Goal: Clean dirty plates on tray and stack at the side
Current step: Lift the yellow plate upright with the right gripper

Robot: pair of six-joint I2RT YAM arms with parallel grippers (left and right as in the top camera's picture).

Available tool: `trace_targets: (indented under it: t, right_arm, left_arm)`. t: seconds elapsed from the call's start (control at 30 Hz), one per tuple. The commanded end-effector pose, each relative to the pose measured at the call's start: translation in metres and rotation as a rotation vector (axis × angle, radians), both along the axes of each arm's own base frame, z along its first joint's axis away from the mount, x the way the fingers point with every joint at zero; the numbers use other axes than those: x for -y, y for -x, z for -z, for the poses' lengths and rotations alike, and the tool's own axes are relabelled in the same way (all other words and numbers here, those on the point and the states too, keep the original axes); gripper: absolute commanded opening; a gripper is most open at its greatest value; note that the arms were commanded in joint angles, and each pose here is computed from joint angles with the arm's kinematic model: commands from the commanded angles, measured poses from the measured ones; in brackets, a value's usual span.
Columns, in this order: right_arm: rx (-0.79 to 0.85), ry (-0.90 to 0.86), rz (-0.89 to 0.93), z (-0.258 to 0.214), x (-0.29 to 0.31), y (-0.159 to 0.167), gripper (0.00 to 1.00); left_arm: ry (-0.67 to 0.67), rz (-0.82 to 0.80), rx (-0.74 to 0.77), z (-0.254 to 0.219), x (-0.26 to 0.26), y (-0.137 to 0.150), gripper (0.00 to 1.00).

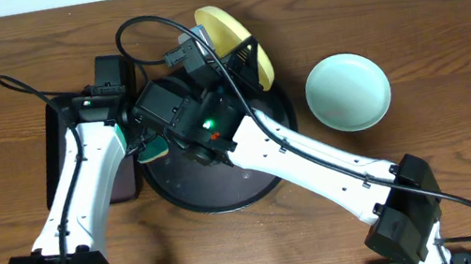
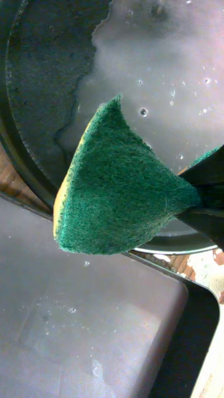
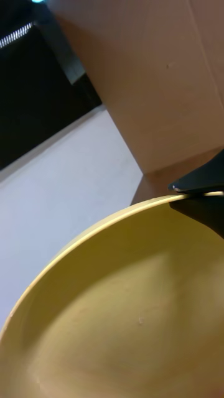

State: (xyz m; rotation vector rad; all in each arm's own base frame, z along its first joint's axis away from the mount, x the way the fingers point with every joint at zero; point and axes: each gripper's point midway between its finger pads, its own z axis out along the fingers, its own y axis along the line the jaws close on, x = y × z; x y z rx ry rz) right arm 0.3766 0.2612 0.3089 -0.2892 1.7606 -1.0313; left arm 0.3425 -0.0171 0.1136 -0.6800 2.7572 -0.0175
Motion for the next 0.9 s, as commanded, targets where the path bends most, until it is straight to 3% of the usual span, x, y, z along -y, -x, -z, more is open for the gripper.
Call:
trace_targets:
  t: [0.0,0.87]
  right_arm:
    - [0.117,-0.020,0.028,-0.036,0.008,0.013,0.01]
    - [0.067,-0.077,-0.011,-0.033,0.005,0.014,0.01]
  left_arm:
    - [0.000,-0.003,0.009,-0.002,0.000,-0.003,0.08]
    - [0.000,-0.004,0.012,-0.003,-0.001,-0.004,0.07]
